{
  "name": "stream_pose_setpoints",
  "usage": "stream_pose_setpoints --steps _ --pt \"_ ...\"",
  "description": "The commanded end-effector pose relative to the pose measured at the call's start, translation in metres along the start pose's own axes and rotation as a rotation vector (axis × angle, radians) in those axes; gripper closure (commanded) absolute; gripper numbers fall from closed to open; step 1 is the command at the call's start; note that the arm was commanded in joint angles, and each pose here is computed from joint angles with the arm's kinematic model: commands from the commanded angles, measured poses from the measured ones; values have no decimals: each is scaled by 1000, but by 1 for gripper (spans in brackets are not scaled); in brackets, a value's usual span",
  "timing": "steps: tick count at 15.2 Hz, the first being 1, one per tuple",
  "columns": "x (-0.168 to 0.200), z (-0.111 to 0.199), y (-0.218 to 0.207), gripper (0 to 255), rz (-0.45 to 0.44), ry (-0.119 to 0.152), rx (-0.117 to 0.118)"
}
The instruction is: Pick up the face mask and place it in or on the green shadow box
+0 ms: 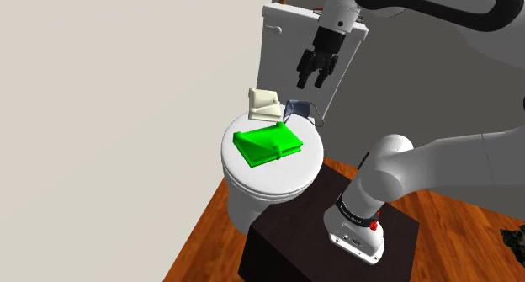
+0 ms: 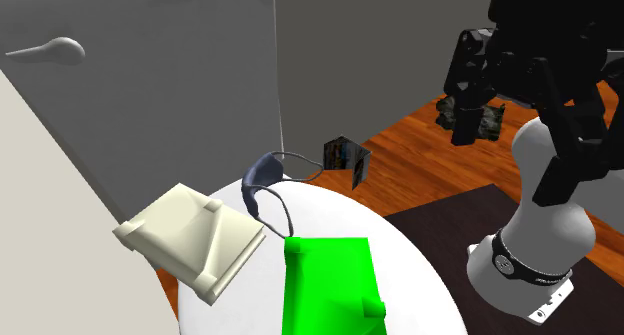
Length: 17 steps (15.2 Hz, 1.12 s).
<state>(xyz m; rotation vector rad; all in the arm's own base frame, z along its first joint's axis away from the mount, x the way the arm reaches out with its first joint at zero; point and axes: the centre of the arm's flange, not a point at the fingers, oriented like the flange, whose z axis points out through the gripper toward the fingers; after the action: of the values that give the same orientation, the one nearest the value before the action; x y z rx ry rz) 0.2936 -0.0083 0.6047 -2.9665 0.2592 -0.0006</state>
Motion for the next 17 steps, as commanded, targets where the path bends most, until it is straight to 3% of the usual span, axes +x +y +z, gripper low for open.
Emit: stream_pose_setpoints --steps 1,17 --pt "0 0 0 0 0 0 0" --pt "71 87 165 0 -28 47 -71"
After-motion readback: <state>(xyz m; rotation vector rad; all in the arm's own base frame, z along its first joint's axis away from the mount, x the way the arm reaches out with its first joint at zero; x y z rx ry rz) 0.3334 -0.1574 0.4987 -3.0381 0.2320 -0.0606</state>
